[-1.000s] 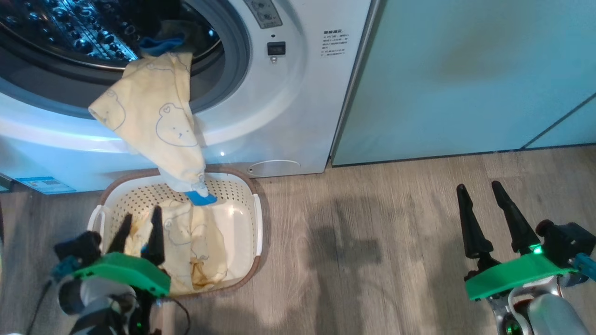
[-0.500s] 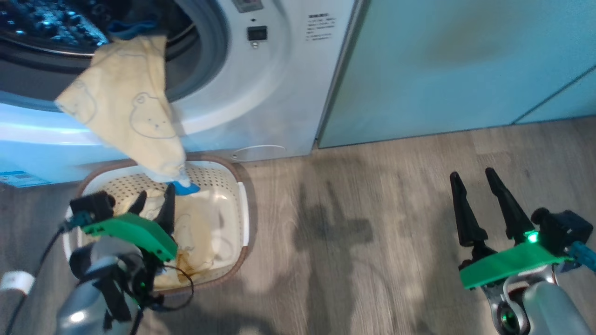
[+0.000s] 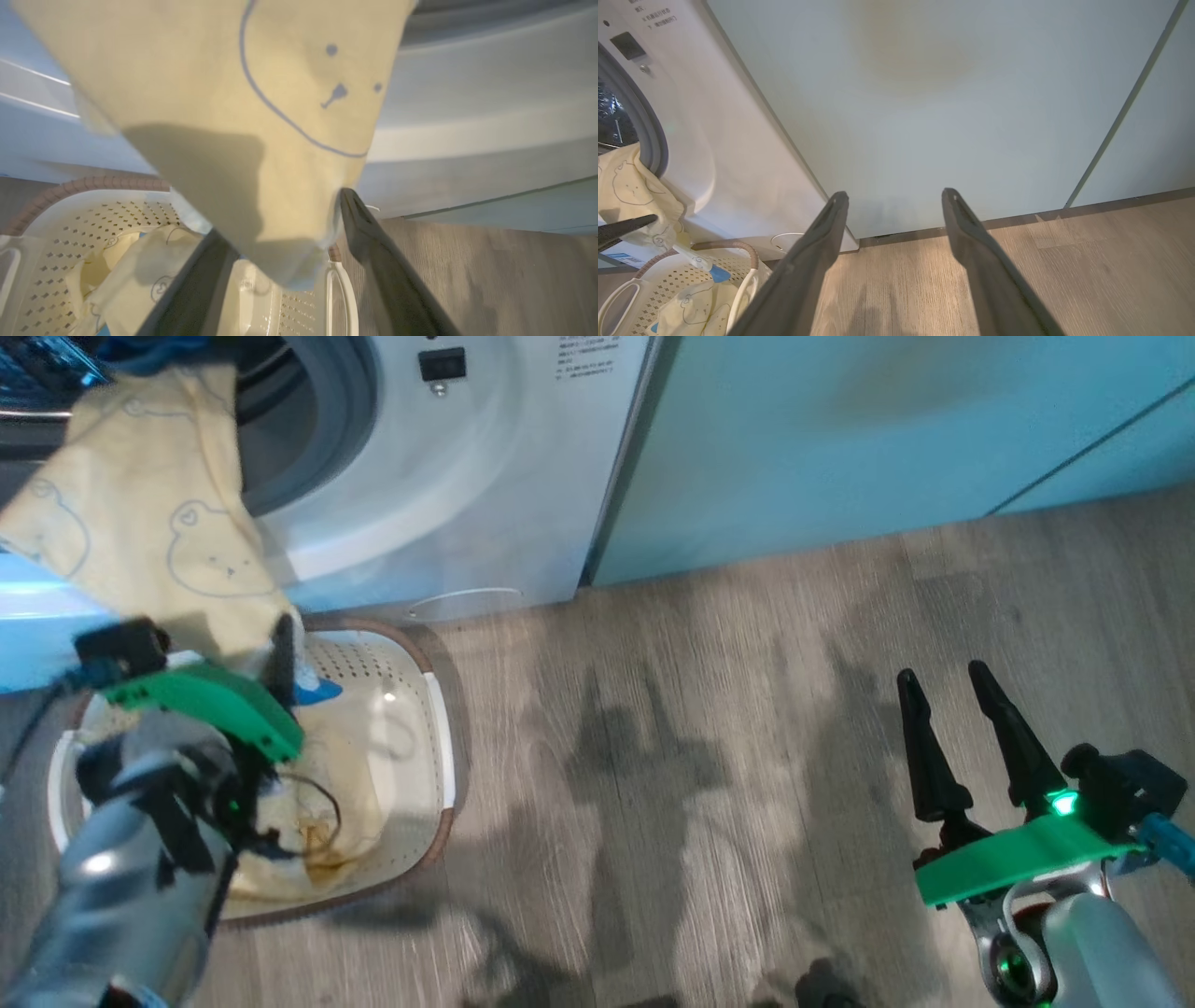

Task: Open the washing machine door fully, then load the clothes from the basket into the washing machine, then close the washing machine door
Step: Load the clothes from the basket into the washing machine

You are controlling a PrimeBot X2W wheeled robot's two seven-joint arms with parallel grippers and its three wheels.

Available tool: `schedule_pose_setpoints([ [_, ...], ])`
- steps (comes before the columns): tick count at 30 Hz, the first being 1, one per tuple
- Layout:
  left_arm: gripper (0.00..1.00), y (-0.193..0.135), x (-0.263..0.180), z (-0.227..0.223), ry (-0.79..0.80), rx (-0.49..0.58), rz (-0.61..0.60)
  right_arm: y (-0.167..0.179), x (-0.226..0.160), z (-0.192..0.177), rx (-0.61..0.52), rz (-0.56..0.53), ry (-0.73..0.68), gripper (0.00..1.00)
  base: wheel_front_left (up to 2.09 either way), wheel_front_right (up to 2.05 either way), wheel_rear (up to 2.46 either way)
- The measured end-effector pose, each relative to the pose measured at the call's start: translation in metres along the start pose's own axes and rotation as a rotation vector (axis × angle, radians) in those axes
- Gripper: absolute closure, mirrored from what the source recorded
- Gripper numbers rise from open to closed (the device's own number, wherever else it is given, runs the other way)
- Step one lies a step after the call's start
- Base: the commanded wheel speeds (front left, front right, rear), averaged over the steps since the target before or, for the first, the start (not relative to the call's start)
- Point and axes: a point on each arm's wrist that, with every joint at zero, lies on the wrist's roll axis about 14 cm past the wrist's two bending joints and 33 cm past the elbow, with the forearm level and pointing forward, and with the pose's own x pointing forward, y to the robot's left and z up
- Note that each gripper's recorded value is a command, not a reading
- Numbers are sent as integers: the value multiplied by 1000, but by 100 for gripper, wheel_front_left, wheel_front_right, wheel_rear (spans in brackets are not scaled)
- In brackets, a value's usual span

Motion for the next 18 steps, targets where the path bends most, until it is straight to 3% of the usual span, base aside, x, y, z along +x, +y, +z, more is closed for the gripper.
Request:
schedule_pose_setpoints([
  [17, 0, 20, 48, 18, -28, 1, 53, -2, 24, -14, -15, 2, 35, 0, 0, 0, 0],
  [18, 25, 21, 49, 17, -27, 1, 55, -2, 25, -14, -16, 4, 34, 0, 0, 0, 0],
])
